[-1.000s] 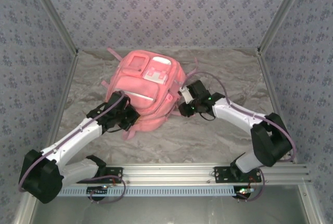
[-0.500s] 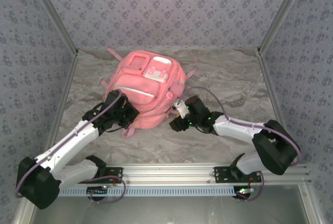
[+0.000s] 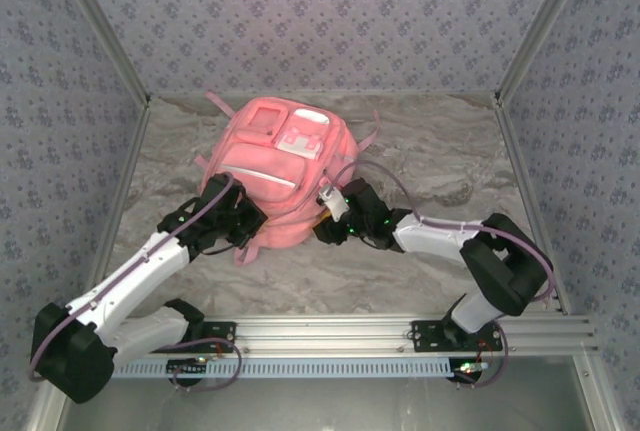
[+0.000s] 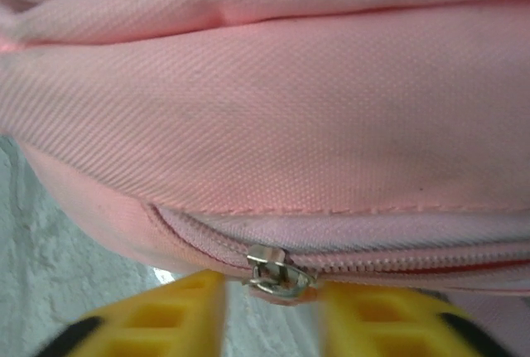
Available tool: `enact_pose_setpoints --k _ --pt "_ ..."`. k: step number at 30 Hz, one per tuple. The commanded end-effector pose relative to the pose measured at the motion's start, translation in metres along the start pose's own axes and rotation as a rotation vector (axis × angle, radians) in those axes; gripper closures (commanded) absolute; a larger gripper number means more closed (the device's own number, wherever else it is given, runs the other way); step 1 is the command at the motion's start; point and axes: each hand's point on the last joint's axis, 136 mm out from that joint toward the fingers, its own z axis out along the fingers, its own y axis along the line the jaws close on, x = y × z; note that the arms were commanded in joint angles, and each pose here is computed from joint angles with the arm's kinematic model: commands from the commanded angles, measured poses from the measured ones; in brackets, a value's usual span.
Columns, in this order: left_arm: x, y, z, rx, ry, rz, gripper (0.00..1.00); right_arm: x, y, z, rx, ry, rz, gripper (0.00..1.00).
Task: Pack the student bag
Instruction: Zip the student bag at the top-center of the table.
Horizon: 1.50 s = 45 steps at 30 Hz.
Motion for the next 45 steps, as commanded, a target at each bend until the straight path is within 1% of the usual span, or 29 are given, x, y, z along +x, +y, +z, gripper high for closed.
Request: enact_pose_setpoints --k 1,3,4,9,17,22,26,27,28,29,31,32,36,38,41,42,43,44,45 --pt "0.001 -0.004 -0.011 0.02 -0.012 -0.014 1.0 -0.013 0.007 0.002 -0.037 -0.02 0.02 0.86" --pt "0.0 -0.003 -0.011 0.018 -0.016 -0.014 1.0 -0.013 0.003 0.0 -0.027 -0.018 0.027 0.98" --pt "0.0 -0.002 -0.011 0.017 -0.019 -0.014 1.0 -0.01 0.001 -0.002 -0.021 -0.013 0.033 1.0" --pt "-0.003 0.0 -0.015 0.009 -0.036 -0.004 1.0 0.0 -0.019 -0.015 0.031 -0.005 0.094 1.0" --pt "-0.005 0.005 -0.017 -0.009 -0.051 0.017 1.0 0.016 -0.048 -0.024 0.067 0.063 0.204 1.0" --pt "-0.001 0.004 -0.014 -0.005 -0.038 0.034 1.0 0.018 -0.059 -0.019 0.094 0.112 0.229 1.0" --pt "0.005 -0.003 -0.011 0.012 -0.009 0.081 1.0 0.017 -0.064 -0.022 0.119 0.128 0.253 1.0" --pt "0.005 -0.005 -0.012 0.015 -0.006 0.097 0.94 0.018 -0.067 -0.027 0.134 0.124 0.263 1.0" --pt "0.005 -0.006 -0.014 0.02 -0.007 0.119 0.8 0.02 -0.07 -0.032 0.151 0.119 0.279 1.0" --pt "0.004 -0.009 -0.016 0.028 -0.013 0.143 0.69 0.024 -0.074 -0.037 0.171 0.116 0.306 1.0" --pt "0.0 -0.014 -0.027 0.037 -0.046 0.212 0.48 0.035 -0.085 -0.052 0.216 0.111 0.381 1.0" --pt "-0.003 -0.016 -0.033 0.036 -0.064 0.246 0.43 0.039 -0.088 -0.057 0.225 0.107 0.414 1.0" --pt "-0.007 -0.032 -0.053 0.075 -0.104 0.383 0.32 0.058 -0.093 -0.077 0.246 0.067 0.518 1.0" --pt "-0.007 -0.044 -0.063 0.107 -0.117 0.476 0.23 0.068 -0.094 -0.089 0.27 0.04 0.547 1.0" --pt "-0.01 -0.056 -0.078 0.141 -0.148 0.575 0.06 0.079 -0.097 -0.106 0.304 -0.008 0.58 1.0" --pt "-0.012 -0.06 -0.083 0.153 -0.161 0.603 0.05 0.081 -0.101 -0.112 0.332 -0.017 0.587 1.0" --pt "-0.016 -0.063 -0.088 0.159 -0.189 0.64 0.06 0.081 -0.105 -0.12 0.369 -0.026 0.59 0.91" --pt "-0.023 -0.063 -0.091 0.15 -0.222 0.663 0.06 0.08 -0.109 -0.129 0.406 -0.041 0.582 0.77" --pt "-0.029 -0.063 -0.092 0.146 -0.242 0.676 0.02 0.076 -0.112 -0.137 0.44 -0.06 0.566 0.65"
